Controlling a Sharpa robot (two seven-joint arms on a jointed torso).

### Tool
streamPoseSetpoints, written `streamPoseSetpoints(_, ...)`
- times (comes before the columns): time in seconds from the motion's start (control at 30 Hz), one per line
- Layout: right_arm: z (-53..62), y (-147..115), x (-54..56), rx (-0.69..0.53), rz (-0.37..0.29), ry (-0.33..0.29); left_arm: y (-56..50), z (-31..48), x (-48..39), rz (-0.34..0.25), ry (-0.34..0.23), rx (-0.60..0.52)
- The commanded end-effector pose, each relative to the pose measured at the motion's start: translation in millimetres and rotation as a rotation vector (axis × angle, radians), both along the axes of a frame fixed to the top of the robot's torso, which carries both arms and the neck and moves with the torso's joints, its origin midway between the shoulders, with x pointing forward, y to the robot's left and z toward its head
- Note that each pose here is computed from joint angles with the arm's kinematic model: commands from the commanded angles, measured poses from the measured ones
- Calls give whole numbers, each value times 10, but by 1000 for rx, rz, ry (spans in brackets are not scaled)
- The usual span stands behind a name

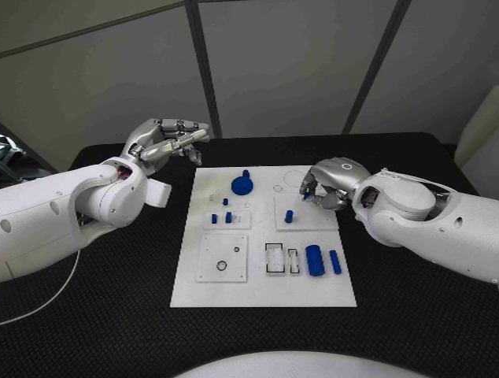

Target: Assemble the parts on the task board

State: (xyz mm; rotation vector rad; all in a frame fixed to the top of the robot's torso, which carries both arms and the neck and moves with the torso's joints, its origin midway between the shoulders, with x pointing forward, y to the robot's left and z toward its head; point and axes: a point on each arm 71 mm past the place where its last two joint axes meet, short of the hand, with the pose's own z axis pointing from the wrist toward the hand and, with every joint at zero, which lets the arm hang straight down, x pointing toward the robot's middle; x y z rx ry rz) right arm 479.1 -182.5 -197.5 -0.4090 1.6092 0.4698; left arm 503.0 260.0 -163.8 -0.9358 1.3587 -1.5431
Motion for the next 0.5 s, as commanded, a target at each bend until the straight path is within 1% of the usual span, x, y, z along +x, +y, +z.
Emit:
streamPoseSetpoints(0.03,79,-3,-31,42,-3,-46,-1,4,7,-7,4,-8)
streamPoseSetpoints(0.2,161,67,-150,88,25,-46,3,-1,19,-3,5,-7)
streamPoseSetpoints(0.37,225,265,-292,124,83,-32,-21,-12,39,-9,8,-8)
streamPoseSetpoints(0.5,266,464,-402,147,139,-17,-8,-24,66,-1,7,-6)
